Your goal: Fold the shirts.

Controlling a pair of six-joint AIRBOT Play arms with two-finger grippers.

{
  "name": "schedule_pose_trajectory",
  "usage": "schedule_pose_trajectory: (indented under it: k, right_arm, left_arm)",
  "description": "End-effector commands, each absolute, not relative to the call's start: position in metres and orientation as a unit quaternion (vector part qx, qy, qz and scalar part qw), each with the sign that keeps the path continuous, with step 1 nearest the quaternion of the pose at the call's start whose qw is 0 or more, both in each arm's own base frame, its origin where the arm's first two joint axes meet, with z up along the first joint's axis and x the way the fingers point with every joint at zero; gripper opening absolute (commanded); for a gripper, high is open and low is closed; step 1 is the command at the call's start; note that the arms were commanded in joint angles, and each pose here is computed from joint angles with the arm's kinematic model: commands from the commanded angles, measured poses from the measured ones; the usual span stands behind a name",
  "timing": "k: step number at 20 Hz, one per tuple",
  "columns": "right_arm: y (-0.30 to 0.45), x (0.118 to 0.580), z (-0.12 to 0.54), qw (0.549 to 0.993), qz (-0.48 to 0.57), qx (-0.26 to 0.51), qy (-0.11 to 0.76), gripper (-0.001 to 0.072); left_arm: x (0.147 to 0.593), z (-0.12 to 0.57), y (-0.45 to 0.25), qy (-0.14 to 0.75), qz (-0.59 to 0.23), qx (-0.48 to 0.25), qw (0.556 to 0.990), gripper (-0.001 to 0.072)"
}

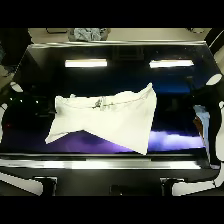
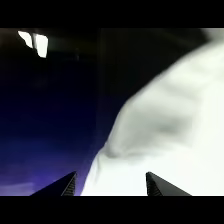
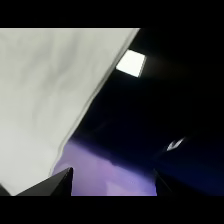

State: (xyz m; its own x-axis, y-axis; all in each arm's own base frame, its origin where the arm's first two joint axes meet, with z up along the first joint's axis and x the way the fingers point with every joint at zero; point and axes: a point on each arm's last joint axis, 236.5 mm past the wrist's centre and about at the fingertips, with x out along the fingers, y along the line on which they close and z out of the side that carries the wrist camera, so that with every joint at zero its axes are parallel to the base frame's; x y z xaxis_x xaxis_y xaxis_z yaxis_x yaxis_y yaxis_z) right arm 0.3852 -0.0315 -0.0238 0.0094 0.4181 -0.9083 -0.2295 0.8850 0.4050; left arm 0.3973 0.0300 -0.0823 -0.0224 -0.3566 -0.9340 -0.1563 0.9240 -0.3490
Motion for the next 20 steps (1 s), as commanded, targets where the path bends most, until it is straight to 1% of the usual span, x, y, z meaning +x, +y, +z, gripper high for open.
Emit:
schedule_pose_trajectory:
  k: [1, 5, 6, 7, 8, 9, 10, 11, 13, 15, 17, 18, 20]
  right_arm:
    - [-0.033, 0.327, -0.040, 0.652, 0.237, 0.081, 0.716, 0.0614]
    - [-0.026, 0.308, -0.042, 0.653, 0.242, 0.074, 0.714, 0.0614]
    - [-0.024, 0.302, -0.043, 0.654, 0.245, 0.070, 0.712, 0.0613]
    - [-0.021, 0.294, -0.044, 0.655, 0.243, 0.070, 0.712, 0.0613]
    - [-0.016, 0.283, -0.048, 0.655, 0.241, 0.071, 0.712, 0.0614]
    - [-0.007, 0.271, -0.054, 0.652, 0.243, 0.071, 0.714, 0.0614]
    - [0.005, 0.259, -0.061, 0.646, 0.249, 0.073, 0.718, 0.0614]
    - [0.024, 0.247, -0.068, 0.640, 0.262, 0.079, 0.718, 0.0616]
    - [0.066, 0.224, -0.082, 0.621, 0.299, 0.094, 0.719, 0.0681]
    - [0.081, 0.206, -0.103, 0.611, 0.291, 0.099, 0.730, 0.0670]
    - [0.108, 0.201, -0.105, 0.609, 0.307, 0.143, 0.717, 0.0670]
    - [0.119, 0.201, -0.104, 0.610, 0.318, 0.156, 0.709, 0.0670]
    - [0.130, 0.207, -0.109, 0.624, 0.314, 0.147, 0.700, 0.0669]
  left_arm:
    - [0.389, -0.100, 0.012, 0.701, -0.105, -0.230, 0.667, 0.0524]
    - [0.414, -0.101, 0.011, 0.665, -0.094, -0.232, 0.703, 0.0514]
    - [0.418, -0.101, 0.012, 0.661, -0.091, -0.231, 0.708, 0.0461]
    - [0.419, -0.102, 0.012, 0.659, -0.088, -0.232, 0.710, 0.0384]
    - [0.419, -0.102, 0.012, 0.660, -0.089, -0.232, 0.710, 0.0328]
    - [0.419, -0.102, 0.011, 0.659, -0.089, -0.231, 0.710, 0.0250]
    - [0.418, -0.102, 0.011, 0.660, -0.090, -0.231, 0.709, 0.0024]
    - [0.418, -0.101, 0.010, 0.662, -0.091, -0.231, 0.708, 0.0029]
    - [0.414, -0.099, 0.008, 0.666, -0.096, -0.231, 0.702, 0.0029]
    - [0.412, -0.092, 0.007, 0.666, -0.099, -0.229, 0.703, 0.0029]
    - [0.414, -0.083, 0.008, 0.659, -0.100, -0.226, 0.711, 0.0028]
    - [0.415, -0.078, 0.008, 0.655, -0.101, -0.223, 0.715, 0.0029]
    - [0.416, -0.069, 0.008, 0.647, -0.101, -0.220, 0.723, 0.0029]
